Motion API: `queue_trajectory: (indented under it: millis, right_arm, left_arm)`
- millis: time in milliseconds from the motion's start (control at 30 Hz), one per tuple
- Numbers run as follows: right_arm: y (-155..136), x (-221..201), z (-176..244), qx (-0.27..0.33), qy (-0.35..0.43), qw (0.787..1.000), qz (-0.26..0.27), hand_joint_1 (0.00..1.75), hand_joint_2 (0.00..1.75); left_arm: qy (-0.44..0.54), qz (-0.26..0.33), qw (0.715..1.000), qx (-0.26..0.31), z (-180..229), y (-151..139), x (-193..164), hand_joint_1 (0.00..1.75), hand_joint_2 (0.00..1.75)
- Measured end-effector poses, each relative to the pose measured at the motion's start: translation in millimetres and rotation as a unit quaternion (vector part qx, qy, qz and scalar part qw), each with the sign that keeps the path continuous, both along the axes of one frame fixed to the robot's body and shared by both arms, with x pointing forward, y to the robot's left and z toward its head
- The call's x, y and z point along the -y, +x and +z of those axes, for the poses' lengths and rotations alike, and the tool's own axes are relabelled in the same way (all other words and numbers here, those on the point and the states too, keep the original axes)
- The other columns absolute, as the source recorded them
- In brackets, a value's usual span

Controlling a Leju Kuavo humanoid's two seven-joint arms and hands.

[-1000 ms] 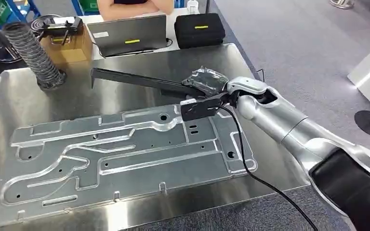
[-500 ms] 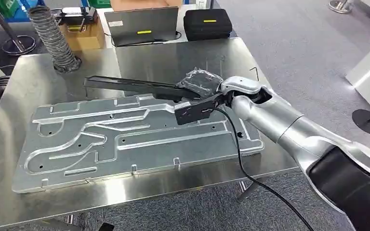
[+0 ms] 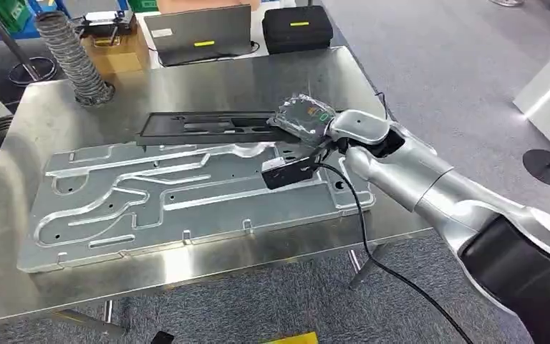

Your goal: Take the parts from the cabinet and place them on the table.

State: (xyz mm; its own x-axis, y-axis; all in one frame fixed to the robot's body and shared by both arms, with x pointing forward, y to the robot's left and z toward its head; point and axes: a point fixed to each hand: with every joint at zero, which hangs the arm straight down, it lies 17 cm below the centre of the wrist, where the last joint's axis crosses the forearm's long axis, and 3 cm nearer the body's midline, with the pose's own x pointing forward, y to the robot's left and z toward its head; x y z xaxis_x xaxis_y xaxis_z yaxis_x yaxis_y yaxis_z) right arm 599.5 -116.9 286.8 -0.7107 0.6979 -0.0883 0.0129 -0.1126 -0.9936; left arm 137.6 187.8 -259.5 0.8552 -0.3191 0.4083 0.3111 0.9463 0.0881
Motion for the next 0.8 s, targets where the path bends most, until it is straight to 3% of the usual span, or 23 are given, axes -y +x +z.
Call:
queue_trajectory:
  millis: [600, 800]
  right_arm:
    - [24, 66, -58, 0.005, -0.060, 0.995, -0.077, 1.69, 1.75]
    - [31, 78, -60, 0.001, -0.057, 0.993, -0.099, 1.69, 1.75]
  left_arm:
    - [0.004, 0.004, 1.000, 0.002, 0, 3, -6, 0.00, 1.75]
    - [0.003, 0.009, 1.000, 0.003, 0, 3, -7, 0.00, 1.75]
